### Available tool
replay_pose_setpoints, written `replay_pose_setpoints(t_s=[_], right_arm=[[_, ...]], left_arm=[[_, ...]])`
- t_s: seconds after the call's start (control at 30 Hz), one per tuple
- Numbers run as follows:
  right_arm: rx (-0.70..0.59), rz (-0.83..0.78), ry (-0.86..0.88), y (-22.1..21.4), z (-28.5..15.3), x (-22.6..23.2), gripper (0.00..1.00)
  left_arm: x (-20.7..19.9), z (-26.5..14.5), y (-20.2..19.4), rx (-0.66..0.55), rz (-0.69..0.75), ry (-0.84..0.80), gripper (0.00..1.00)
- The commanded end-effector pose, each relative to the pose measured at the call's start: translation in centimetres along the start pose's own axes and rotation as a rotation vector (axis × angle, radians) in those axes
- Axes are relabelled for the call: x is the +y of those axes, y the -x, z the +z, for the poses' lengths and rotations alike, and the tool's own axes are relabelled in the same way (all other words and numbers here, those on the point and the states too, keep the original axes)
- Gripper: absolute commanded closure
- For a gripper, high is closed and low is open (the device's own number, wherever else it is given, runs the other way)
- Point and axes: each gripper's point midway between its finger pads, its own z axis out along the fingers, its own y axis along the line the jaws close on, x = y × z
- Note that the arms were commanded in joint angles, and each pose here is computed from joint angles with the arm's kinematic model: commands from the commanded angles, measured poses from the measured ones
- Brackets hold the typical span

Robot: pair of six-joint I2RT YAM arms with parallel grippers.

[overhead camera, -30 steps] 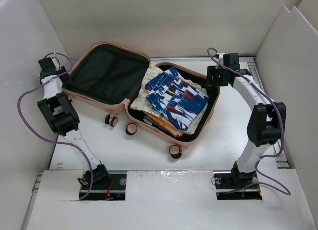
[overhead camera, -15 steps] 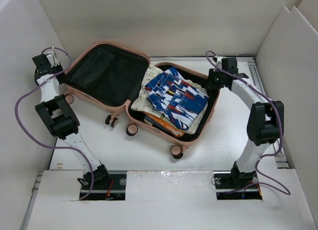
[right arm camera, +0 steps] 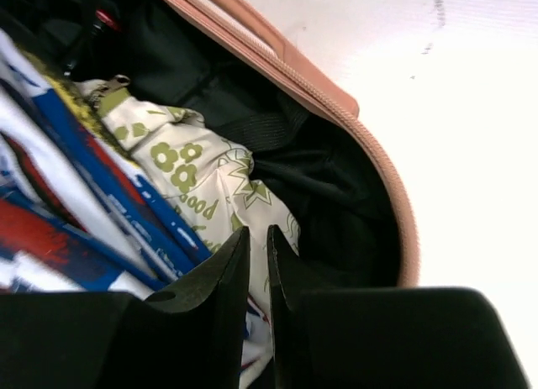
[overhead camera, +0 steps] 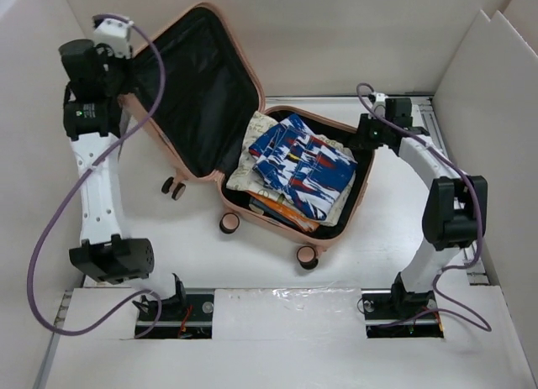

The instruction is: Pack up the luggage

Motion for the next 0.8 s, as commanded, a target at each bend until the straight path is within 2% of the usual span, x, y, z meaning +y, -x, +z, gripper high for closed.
replay_pose_setpoints(t_s=[0.0, 0.07, 0.1, 0.13, 0.2, 0.23, 0.3, 0.33, 0.43, 0.47, 0.5, 0.57, 0.63, 0.7, 0.77], right_arm=[[-0.171, -0.038, 0.033, 4.5, -4.7, 0.4, 0.8], [-0.195, -0.007, 0.015, 4.3, -6.2, -0.7, 0.78], [-0.213, 0.002, 0.008, 4.1, -7.5, -0.7, 0.76], [-0.225, 0.007, -0.02, 4.1, -8.2, -1.3, 0.74], [-0.227, 0.01, -0.067, 3.1, -10.0, -1.9, 0.68], [-0.227, 0.01, -0.097, 2.7, -10.7, -2.6, 0.63], [-0.215, 0.031, -0.16, 1.7, -11.8, -3.5, 0.54], [-0.224, 0.039, -0.182, 1.1, -12.9, -3.9, 0.45], [-0.246, 0.106, -0.266, -0.9, -15.3, -5.3, 0.32], [-0.24, 0.118, -0.293, -1.6, -15.8, -5.7, 0.3], [-0.248, 0.133, -0.317, -2.1, -16.1, -5.9, 0.28], [-0.231, 0.17, -0.365, -4.0, -17.1, -6.8, 0.27], [-0.219, 0.189, -0.388, -5.2, -17.2, -7.0, 0.27], [-0.194, 0.217, -0.397, -7.0, -16.9, -7.1, 0.26], [-0.199, 0.23, -0.385, -7.6, -16.5, -7.0, 0.26]], left_arm=[[-14.6, -4.4, 2.3, -0.029, 0.028, -0.477, 1.0], [-18.0, -5.8, 2.6, -0.026, 0.029, -0.561, 1.0], [-19.6, -6.8, 2.6, -0.02, 0.039, -0.604, 1.0], [-22.8, -8.2, 2.7, -0.017, 0.053, -0.678, 1.0], [-26.0, -9.9, 2.3, -0.007, 0.08, -0.749, 1.0], [-29.1, -11.5, 1.5, 0.011, 0.11, -0.822, 1.0], [-32.2, -12.9, -0.1, 0.045, 0.145, -0.894, 1.0], [-35.2, -15.4, -0.9, 0.056, 0.184, -0.977, 1.0], [-39.0, -18.6, -3.6, 0.07, 0.33, -1.062, 1.0], [-41.3, -21.4, -4.7, 0.072, 0.409, -1.128, 1.0], [-42.1, -22.8, -5.6, 0.072, 0.46, -1.161, 0.88], [-43.5, -25.5, -6.7, 0.065, 0.553, -1.235, 0.48], [-44.8, -28.8, -6.0, 0.018, 0.58, -1.304, 0.27], [-45.4, -30.4, -4.6, -0.007, 0.548, -1.345, 0.21], [-45.0, -31.2, -0.7, -0.078, 0.471, -1.34, 0.15]])
